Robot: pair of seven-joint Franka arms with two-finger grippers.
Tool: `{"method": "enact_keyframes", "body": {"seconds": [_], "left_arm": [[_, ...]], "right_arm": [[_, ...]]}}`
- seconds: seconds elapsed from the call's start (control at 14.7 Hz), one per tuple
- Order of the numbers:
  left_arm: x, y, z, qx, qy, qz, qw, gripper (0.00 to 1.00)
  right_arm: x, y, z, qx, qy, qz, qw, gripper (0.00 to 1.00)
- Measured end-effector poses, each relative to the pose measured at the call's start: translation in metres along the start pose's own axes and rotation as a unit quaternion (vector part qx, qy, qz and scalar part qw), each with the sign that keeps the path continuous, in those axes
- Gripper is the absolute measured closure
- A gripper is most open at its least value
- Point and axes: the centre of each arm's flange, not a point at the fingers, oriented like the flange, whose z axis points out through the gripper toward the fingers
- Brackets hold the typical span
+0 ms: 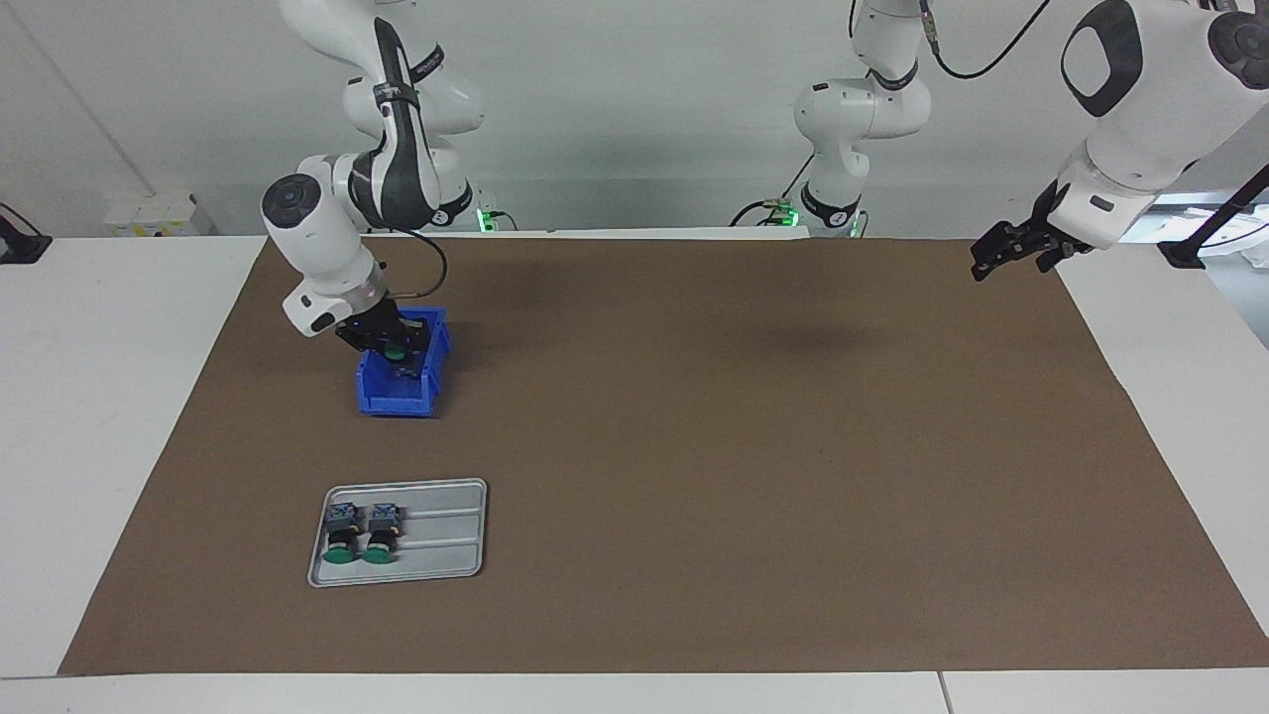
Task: Place and press button with both arms
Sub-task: 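Lower the green item into the blue bin and open the right gripper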
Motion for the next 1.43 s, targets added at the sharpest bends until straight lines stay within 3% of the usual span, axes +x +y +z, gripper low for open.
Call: {"method": "enact_keyframes", "body": {"seconds": [0.34, 0.48, 0.61, 1.02, 1.43], "left_arm": [[0.0, 0.001, 0.0, 0.0, 0.0, 0.001, 1.0, 0.0], [0.0, 0.001, 0.0, 0.0, 0.0, 0.001, 1.0, 0.0], [0.0, 0.0, 0.0, 0.0, 0.0, 0.0, 1.0, 0.0], [0.0, 0.0, 0.0, 0.0, 0.0, 0.0, 1.0, 0.0], [0.0, 0.0, 0.0, 0.0, 0.0, -0.001, 1.0, 0.0]], "right_arm": [[0.0, 0.0, 0.004, 0.0, -0.004, 0.0, 1.0, 0.65], [0.0, 0.0, 0.004, 0.0, -0.004, 0.0, 1.0, 0.61], [0.0, 0.0, 0.004, 0.0, -0.004, 0.0, 1.0, 0.48], [0.003, -0.002, -0.002, 0.0, 0.001, -0.002, 1.0, 0.47], [0.02, -0.009, -0.063, 0.004, -0.014, -0.015, 1.0, 0.45]]}}
